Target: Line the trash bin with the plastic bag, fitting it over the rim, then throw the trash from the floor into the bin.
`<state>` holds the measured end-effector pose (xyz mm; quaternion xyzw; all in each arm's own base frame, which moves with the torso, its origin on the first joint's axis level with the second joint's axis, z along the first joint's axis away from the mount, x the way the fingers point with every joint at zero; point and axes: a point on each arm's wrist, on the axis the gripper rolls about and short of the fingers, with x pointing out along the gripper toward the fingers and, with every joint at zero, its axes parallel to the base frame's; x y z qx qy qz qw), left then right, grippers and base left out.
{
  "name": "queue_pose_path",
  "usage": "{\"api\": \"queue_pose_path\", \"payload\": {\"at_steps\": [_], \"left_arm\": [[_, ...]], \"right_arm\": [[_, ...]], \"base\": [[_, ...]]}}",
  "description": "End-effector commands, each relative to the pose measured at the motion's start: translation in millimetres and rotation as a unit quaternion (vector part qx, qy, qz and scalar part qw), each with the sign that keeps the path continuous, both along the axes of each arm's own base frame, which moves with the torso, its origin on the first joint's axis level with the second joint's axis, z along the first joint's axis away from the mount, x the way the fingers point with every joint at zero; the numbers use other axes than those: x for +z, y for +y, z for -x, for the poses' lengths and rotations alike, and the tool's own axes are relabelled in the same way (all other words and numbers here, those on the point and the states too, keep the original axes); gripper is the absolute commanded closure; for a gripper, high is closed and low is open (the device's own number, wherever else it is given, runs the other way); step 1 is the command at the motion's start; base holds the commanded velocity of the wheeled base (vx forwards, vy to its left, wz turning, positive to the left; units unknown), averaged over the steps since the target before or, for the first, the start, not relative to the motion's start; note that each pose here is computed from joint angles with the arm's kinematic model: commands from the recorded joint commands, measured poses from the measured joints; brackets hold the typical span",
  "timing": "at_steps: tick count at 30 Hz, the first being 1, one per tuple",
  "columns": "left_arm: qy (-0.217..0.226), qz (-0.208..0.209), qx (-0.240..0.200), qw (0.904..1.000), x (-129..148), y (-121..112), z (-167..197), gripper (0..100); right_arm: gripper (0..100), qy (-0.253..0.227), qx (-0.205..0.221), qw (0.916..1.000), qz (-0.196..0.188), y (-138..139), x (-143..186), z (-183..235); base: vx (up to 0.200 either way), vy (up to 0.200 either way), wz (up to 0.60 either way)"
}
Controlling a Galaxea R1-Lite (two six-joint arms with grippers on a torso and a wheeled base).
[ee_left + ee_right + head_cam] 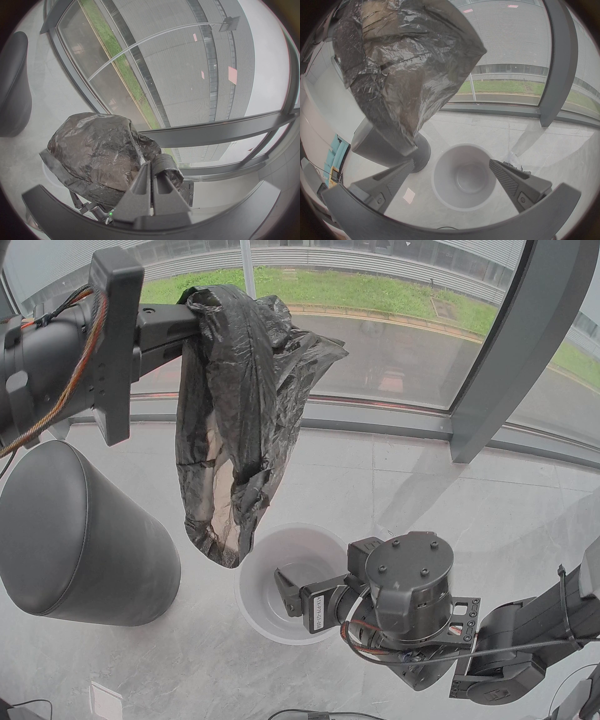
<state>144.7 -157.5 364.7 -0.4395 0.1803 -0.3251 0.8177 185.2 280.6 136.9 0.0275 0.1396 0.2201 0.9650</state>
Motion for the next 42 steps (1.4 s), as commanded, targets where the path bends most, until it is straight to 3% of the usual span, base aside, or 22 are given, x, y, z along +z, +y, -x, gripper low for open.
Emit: {"api": "queue_pose_path", "payload": {"at_steps": [1, 19, 26, 33, 42], "left_arm": [[-0.002, 0.003, 0.0, 1.0, 2, 1, 1, 100], [-0.004, 0.012, 0.0, 0.9999, 5, 6, 5, 100], [-0.006, 0.016, -0.001, 0.9999, 6, 9, 8, 100], [-0.009, 0.034, -0.026, 0.999, 12, 19, 15, 100], [-0.01, 0.037, -0.026, 0.9989, 12, 21, 15, 100]], "right_arm": [[0, 0.002, 0.011, 0.9999, 0.003, 4, -2, 5], [0, 0.002, 0.019, 0.9997, 0.016, 15, -10, 7], [0, -0.043, -0.007, 0.9987, 0.027, 37, -14, -41], [0, -0.074, -0.002, 0.9971, 0.02, 59, -27, -56], [0, -0.11, -0.009, 0.9935, 0.026, 66, -44, -68]], "base": [[0.0, 0.0, 0.0], [0.0, 0.0, 0.0], [0.0, 0.0, 0.0], [0.0, 0.0, 0.0], [0.0, 0.0, 0.0]]}}
